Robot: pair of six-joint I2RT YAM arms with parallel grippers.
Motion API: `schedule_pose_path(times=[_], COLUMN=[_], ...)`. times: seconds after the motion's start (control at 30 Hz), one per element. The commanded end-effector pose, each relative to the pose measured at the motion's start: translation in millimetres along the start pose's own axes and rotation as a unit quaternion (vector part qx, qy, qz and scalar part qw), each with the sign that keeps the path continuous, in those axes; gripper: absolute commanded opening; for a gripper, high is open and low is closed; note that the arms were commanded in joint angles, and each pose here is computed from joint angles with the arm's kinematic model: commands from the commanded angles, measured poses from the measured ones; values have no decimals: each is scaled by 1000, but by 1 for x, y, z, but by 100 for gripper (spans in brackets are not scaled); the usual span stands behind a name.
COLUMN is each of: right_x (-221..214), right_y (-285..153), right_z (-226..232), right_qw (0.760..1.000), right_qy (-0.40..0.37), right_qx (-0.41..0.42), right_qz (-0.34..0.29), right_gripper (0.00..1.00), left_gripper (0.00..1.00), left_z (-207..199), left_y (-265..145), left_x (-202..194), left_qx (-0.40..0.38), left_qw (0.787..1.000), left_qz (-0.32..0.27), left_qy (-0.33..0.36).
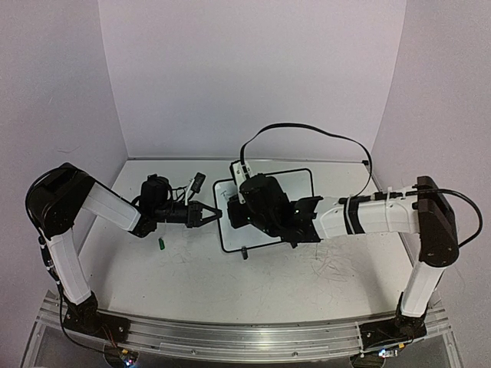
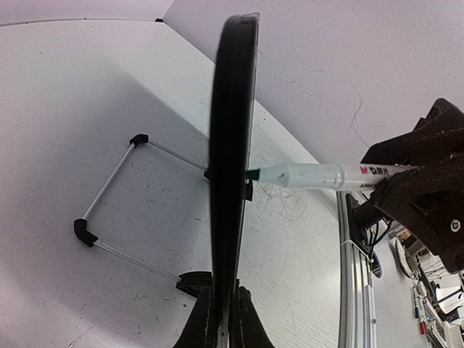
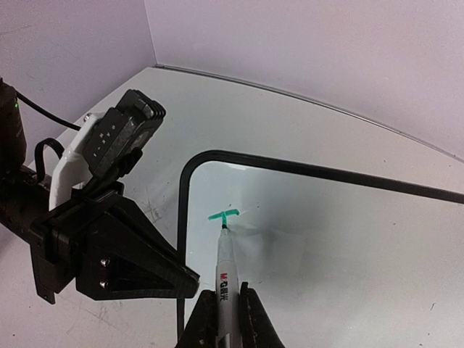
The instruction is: Write a sentence on the whiteboard
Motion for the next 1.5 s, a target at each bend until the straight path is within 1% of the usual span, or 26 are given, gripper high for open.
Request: schedule_pose_path(times=[0.0,1.47], right_x=[-3,-27], right_y=[-5,-6], right_z=[-7,-2], right_qw=[1000,999], right_qy=[6,13], right_qx=[-10,-2], right_qz=[7,34], right_gripper=[0,0], left_gripper=[0,0], left_z=[-17,-20], left_y=[0,0], left_x=[9,11], left_qx=[-22,-26], left_qw=[999,999], left_qz=[-8,-8], left_qy=[27,30])
Point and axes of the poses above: each gripper's point midway between its finger pads, its own y axis out along the fingers, its own z axis along the line the jaws close on, x = y × z, the point moved 2 cm from there along -y, back along the fingers, and after that the axes turned 6 degrees about y, right-handed, at the moved point
